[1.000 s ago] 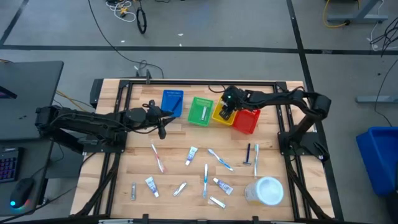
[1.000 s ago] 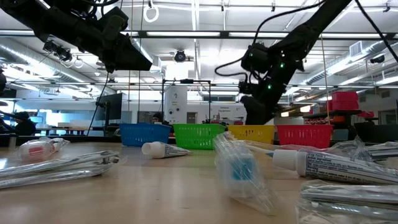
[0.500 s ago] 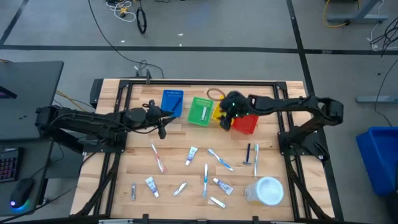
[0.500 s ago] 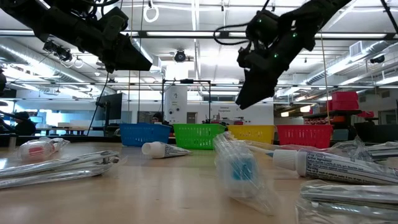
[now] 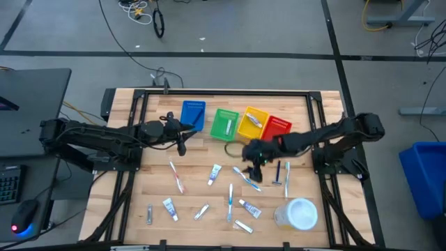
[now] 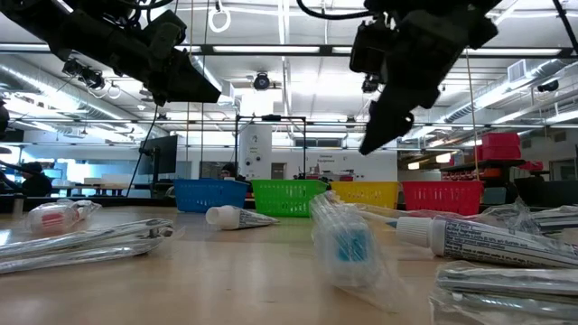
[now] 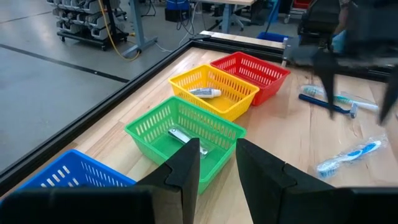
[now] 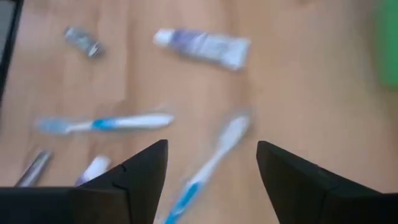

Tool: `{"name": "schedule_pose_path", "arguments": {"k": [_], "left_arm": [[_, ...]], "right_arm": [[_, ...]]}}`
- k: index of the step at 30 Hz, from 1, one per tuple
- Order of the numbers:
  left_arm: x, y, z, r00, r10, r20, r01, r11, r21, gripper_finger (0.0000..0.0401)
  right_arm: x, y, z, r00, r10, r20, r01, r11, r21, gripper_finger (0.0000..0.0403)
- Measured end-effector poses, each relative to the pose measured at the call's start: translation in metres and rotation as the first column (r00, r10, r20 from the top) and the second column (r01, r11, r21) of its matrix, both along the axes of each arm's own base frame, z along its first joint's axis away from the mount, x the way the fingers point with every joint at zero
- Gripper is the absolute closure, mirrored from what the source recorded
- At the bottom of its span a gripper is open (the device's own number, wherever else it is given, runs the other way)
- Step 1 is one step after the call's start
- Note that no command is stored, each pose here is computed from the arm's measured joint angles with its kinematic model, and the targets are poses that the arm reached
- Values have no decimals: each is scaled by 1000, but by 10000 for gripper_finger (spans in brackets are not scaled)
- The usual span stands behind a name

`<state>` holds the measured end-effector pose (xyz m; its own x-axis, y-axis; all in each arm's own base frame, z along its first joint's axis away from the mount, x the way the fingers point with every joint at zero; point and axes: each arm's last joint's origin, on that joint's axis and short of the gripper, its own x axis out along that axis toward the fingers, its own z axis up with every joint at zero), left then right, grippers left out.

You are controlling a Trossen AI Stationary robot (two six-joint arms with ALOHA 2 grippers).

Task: Pick & Place Travel size toiletries
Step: Put the right blue toothbrush into the red bin

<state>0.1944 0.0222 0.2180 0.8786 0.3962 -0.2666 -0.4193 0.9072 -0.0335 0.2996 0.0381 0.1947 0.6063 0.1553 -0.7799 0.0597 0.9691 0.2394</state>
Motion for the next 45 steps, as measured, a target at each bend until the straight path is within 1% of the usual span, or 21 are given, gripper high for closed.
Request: {"name": "schedule_pose_path", "arguments": {"k": [5,8,11,15,19,22,25,30,36,39,43,45], "left_arm": [[0,0,0,1000,0,0,0,1000,0,289],[0,0,0,1000,0,0,0,1000,0,289],[0,0,0,1000,2,3,-2,1000,-5,289],[0,0,0,1000,6,8,-6,1000,-18,289],[0,0,0,1000,6,6,-6,1000,-19,289],[0,0,0,1000,6,5,-6,1000,-19,289],[0,0,0,1000,6,4,-6,1000,-19,289],[0,0,0,1000,6,4,-6,1000,-20,289],[0,0,-1,1000,6,-2,-6,1000,-20,289],[0,0,-1,1000,6,-4,-6,1000,-16,289],[0,0,-1,1000,5,-8,-6,1000,-17,289],[0,0,-1,1000,6,-8,-6,1000,-17,289]], "right_arm": [[4,29,-26,996,30,-83,-28,999,25,146],[7,38,-40,995,11,-104,-14,1000,-23,154],[9,40,-53,991,-36,-130,24,996,-91,160],[11,38,-64,980,-118,-158,101,989,-110,162],[12,37,-71,978,-123,-169,101,986,-132,166],[12,37,-71,979,-107,-173,83,987,-141,188],[12,36,-72,979,-107,-175,82,986,-143,226],[13,31,-72,971,-157,-179,138,984,-116,292],[14,24,-68,964,-197,-178,186,980,-75,352],[14,22,-62,967,-198,-160,190,980,-60,366],[12,21,-46,974,-202,-105,199,979,-43,368],[10,20,-33,975,-212,-66,211,977,-27,368]]}}
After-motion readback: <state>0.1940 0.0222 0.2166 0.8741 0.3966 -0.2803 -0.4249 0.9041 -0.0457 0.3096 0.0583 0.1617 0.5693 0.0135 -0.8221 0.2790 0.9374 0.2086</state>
